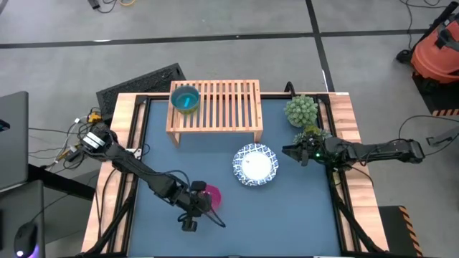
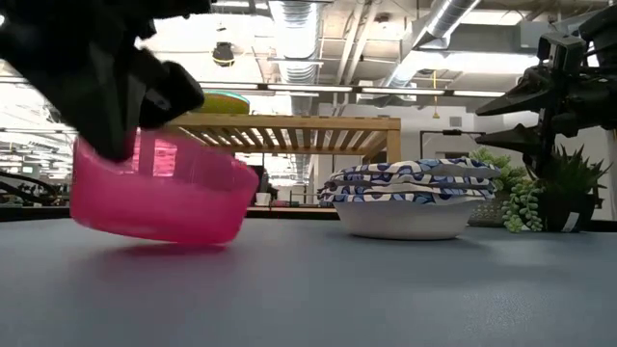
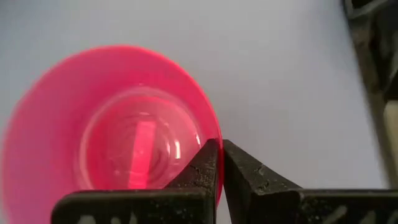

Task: Place and stack bowls onto a shelf
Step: Stack the pink bowl on top of the blue bowl on the shelf

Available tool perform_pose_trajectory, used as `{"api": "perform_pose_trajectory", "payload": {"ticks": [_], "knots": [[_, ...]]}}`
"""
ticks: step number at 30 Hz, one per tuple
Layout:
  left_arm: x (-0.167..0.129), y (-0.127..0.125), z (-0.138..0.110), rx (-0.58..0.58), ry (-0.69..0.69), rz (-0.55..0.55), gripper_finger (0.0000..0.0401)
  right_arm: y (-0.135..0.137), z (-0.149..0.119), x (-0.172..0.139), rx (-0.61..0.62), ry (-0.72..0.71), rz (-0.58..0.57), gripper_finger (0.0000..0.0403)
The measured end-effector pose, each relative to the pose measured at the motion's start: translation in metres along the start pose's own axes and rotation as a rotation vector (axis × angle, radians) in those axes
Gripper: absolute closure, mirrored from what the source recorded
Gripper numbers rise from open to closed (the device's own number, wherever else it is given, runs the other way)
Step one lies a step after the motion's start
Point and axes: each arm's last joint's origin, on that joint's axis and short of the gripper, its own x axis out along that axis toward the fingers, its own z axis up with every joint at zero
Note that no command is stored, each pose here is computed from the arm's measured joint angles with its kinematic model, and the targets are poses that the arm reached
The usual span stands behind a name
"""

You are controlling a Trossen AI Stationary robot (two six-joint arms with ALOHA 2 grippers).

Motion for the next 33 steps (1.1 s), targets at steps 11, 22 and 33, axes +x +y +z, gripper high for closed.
{"api": "perform_pose_trajectory", "payload": {"ticks": [11, 22, 33], "knots": [[-0.098, -0.001, 0.018, -0.228, -0.269, -0.123, 0.0401, 0.0, 0.0, 0.0, -0.03, 0.001, -0.001, 0.0184], [-0.226, 0.04, 0.015, -0.398, -0.902, 0.232, 0.0401, 0.0, 0.0, 0.0, -0.056, 0.0, -0.001, 0.0184], [-0.294, 0.081, 0.016, -0.168, -1.038, 0.881, 0.0401, 0.0, 0.0, 0.0, -0.055, -0.001, -0.001, 0.0184]]}}
